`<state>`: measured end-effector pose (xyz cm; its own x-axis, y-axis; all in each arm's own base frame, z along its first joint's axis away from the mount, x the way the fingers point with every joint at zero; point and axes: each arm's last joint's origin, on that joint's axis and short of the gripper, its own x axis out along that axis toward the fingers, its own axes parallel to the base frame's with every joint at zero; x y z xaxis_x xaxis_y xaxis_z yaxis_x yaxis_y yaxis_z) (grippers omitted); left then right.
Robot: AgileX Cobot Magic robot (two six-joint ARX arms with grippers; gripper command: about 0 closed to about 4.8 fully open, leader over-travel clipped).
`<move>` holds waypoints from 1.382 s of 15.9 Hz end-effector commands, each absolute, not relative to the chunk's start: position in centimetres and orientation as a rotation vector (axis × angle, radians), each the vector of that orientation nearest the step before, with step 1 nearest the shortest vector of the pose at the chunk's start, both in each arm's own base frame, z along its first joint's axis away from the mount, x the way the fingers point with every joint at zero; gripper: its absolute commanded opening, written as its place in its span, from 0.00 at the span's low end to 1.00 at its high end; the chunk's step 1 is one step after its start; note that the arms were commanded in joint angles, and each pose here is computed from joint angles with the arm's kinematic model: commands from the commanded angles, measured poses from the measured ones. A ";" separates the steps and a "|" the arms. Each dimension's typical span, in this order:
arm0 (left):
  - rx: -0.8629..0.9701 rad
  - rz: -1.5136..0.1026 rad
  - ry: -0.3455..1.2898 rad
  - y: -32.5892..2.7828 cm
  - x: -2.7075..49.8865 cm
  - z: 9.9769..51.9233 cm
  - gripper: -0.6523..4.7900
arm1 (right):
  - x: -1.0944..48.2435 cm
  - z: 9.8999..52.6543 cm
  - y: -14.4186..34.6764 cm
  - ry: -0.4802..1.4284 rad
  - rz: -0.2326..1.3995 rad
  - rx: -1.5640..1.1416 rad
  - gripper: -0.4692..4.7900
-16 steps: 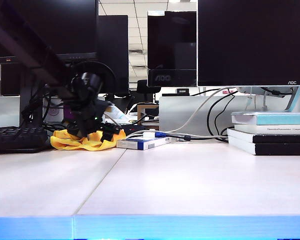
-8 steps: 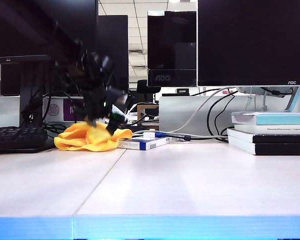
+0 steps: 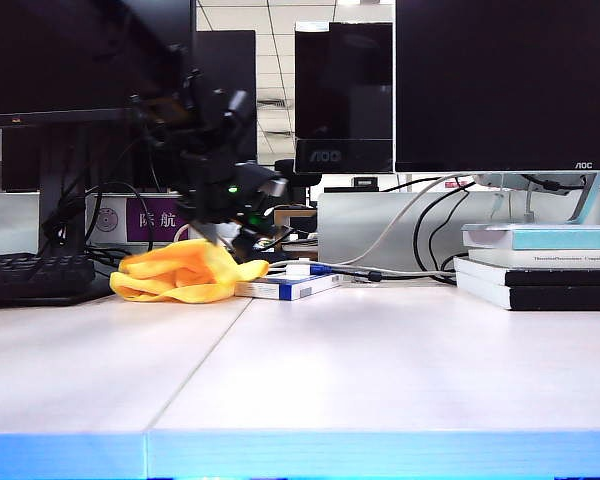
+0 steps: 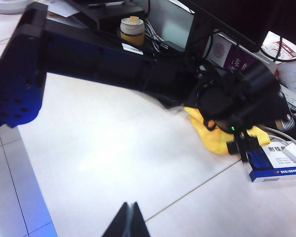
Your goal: Wipe the table from back to front using the rag.
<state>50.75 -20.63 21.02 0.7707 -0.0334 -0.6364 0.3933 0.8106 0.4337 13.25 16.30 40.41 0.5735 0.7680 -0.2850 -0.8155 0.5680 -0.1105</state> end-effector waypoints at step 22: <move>0.592 -0.220 0.573 -23.0 41.5 35.0 0.08 | 14.9 42.4 14.8 0.050 0.631 -0.168 0.09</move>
<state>41.94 -23.14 34.18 0.8165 -0.0256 -0.5768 0.3541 0.8113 0.4652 14.68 14.89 41.73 0.8044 0.5734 -0.1555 -0.5931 0.7902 -0.1543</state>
